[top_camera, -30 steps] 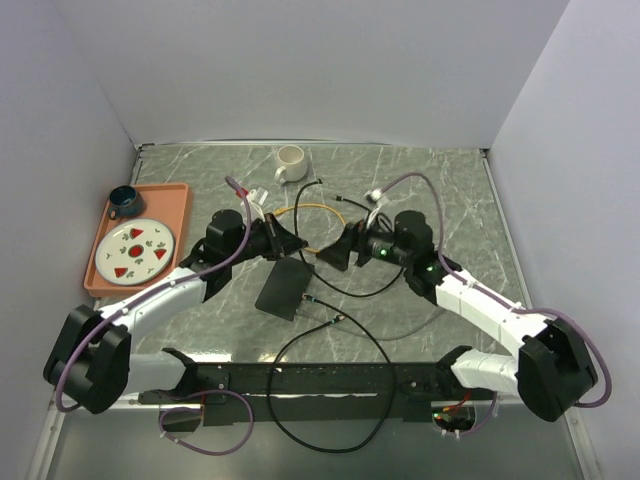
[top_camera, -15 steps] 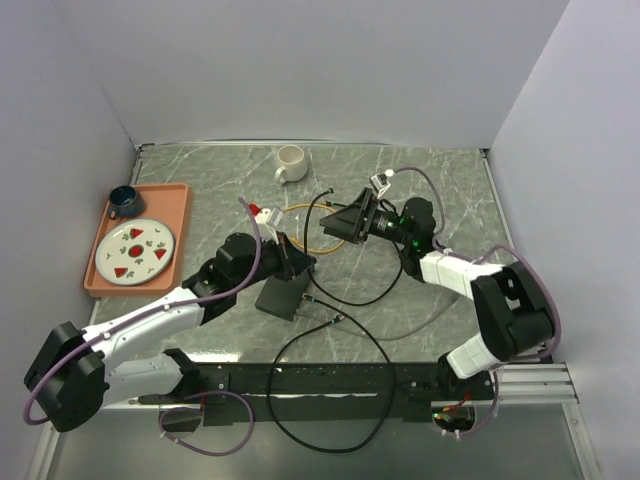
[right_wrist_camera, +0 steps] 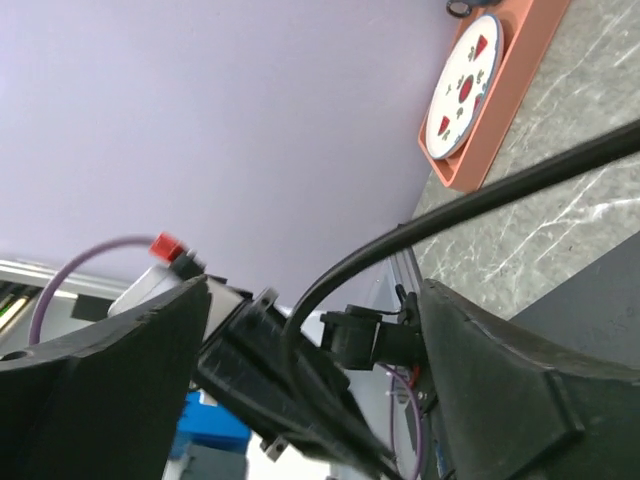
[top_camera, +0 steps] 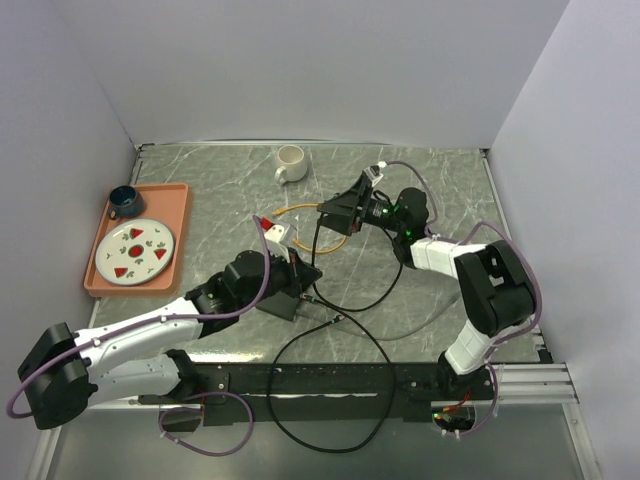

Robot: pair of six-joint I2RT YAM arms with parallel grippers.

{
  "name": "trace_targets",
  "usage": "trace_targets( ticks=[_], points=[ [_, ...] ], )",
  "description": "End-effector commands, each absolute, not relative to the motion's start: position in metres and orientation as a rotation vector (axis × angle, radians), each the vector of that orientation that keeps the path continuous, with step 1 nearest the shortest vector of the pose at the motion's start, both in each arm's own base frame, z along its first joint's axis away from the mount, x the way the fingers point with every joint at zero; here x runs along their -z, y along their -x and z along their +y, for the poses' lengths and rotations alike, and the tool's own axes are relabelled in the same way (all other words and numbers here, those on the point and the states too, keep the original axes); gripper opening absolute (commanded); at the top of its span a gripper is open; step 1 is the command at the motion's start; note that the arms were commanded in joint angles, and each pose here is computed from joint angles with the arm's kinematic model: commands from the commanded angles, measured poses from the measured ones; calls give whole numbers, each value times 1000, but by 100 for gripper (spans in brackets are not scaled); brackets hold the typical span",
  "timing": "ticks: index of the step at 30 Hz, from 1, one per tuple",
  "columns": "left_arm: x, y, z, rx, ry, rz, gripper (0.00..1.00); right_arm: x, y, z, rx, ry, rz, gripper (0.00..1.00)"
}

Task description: Insert the plug into the switch port

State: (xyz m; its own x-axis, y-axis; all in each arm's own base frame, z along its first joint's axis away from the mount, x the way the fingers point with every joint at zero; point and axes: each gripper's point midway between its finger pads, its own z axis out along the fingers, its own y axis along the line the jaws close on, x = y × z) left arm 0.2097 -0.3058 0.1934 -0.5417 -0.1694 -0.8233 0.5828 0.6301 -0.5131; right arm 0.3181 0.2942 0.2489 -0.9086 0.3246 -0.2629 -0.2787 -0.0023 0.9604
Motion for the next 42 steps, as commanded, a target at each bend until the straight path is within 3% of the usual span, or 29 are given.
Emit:
trace_targets(
  ticks=[1,3,4,7,10,13,16,17,20,22,32,42],
  points=[
    [-209,-206,-308,998,-344,1839,1,-277,-325,293,-2002,31,1752,80],
    [-210,-202,-309,1005,-345,1837,1,-278,-326,292,-2020,23,1745,65],
    [-209,-201,-309,1006,-346,1836,1,-277,-327,292,-2025,24,1737,47],
    [-206,-199,-310,1005,-345,1841,1,-281,-326,291,-2061,33,1706,26],
    [-201,-197,-313,1011,-357,1856,2,-285,-324,290,-2085,60,1682,12],
    [-196,-198,-313,1007,-347,1871,16,-289,-324,287,-2070,94,1670,0],
    [-195,-201,-309,982,-312,1873,51,-291,-322,283,-2032,139,1676,0],
    [-197,-203,-307,981,-305,1862,69,-288,-323,282,-2020,129,1702,0],
    [-208,-207,-299,970,-270,1826,92,-291,-321,277,-1945,177,1693,0],
    [-217,-209,-296,974,-260,1801,98,-291,-317,275,-1889,209,1718,0],
    [-251,-239,-267,1030,-224,1725,97,-274,-298,263,-1606,381,1821,0],
    [-260,-249,-275,1195,-308,1714,97,-255,-270,244,-1359,591,1843,0]
  ],
)
